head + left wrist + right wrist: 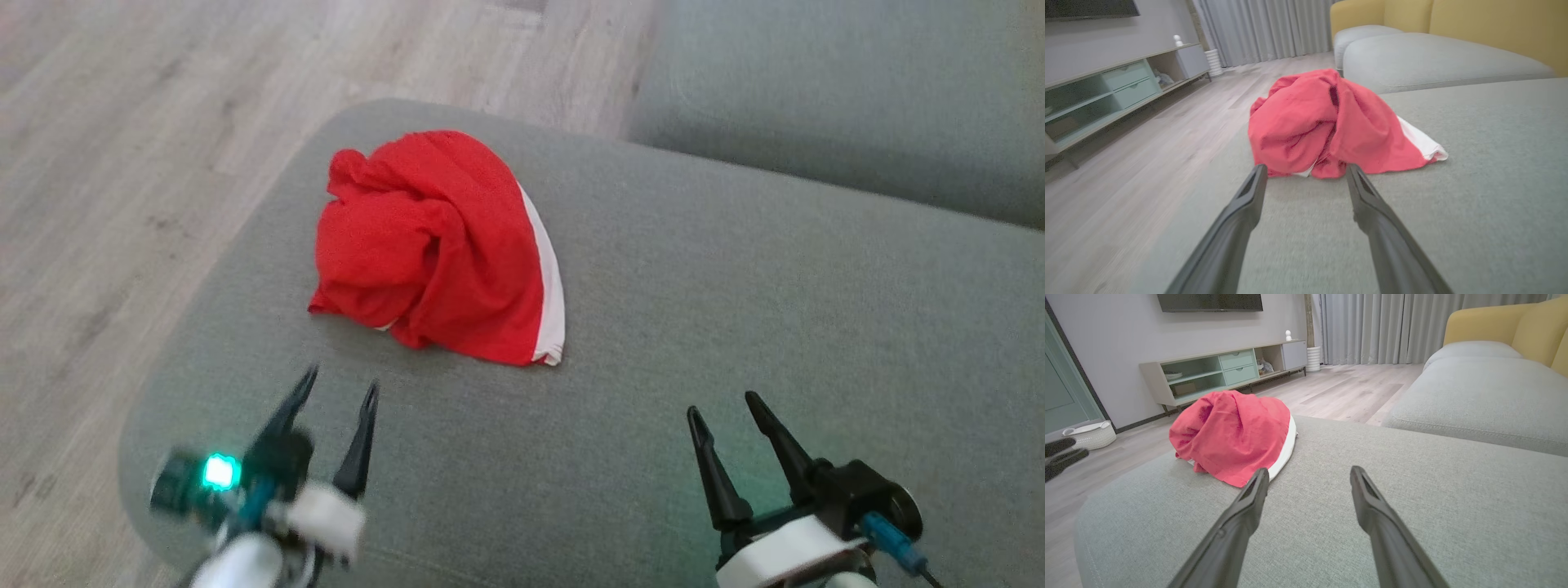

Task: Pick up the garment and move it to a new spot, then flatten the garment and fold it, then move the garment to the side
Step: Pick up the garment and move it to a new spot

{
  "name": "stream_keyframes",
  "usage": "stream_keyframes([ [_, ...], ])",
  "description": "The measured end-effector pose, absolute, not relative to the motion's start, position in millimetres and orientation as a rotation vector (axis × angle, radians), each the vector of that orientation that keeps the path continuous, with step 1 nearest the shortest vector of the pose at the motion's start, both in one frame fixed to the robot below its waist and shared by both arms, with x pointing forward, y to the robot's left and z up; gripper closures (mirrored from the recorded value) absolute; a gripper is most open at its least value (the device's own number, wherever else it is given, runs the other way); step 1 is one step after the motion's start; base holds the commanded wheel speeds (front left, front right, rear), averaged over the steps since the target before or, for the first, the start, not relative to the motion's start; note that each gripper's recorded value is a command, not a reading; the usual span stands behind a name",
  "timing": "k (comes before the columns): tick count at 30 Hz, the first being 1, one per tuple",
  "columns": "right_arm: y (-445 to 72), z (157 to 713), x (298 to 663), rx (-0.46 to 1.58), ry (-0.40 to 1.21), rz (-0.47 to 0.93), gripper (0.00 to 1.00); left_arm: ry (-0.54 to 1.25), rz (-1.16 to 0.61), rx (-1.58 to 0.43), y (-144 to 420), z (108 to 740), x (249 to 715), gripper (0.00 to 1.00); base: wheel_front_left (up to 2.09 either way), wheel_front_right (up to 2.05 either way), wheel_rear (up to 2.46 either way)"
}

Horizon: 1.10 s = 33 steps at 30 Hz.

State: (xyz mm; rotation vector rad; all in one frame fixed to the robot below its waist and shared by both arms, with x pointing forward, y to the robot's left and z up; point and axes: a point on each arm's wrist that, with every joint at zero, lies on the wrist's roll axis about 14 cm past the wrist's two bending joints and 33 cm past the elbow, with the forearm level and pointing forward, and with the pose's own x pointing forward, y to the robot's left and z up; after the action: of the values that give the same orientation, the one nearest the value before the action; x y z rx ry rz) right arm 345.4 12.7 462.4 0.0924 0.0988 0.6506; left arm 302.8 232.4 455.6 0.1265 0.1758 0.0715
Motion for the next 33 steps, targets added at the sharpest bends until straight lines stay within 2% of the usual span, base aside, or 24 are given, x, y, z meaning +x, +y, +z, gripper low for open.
stream_keyframes([
  [7,1,452,370,0.090,0.114,0.605,0.00,0.171,-0.115,0.236,228,519,409,0.00,0.00,0.00,0.00],
  [12,-8,446,389,0.098,0.118,0.568,0.00,0.351,-0.129,0.233,243,511,462,0.00,0.00,0.00,0.00],
  [21,-44,423,402,0.106,0.172,0.459,0.00,0.630,-0.170,0.117,228,454,506,0.00,0.00,0.00,0.00],
  [28,-57,416,400,0.103,0.193,0.420,0.00,0.765,-0.203,0.054,213,423,503,0.00,0.00,0.00,0.00],
  [29,-58,416,401,0.103,0.191,0.419,0.00,0.780,-0.205,0.058,213,421,501,0.08,0.00,0.00,0.00],
  [30,-58,417,401,0.102,0.189,0.418,0.00,0.791,-0.207,0.060,213,420,500,1.00,0.00,0.00,0.00],
  [33,-58,419,401,0.108,0.185,0.417,0.00,0.795,-0.209,0.057,214,419,497,1.00,0.00,0.00,0.00],
])
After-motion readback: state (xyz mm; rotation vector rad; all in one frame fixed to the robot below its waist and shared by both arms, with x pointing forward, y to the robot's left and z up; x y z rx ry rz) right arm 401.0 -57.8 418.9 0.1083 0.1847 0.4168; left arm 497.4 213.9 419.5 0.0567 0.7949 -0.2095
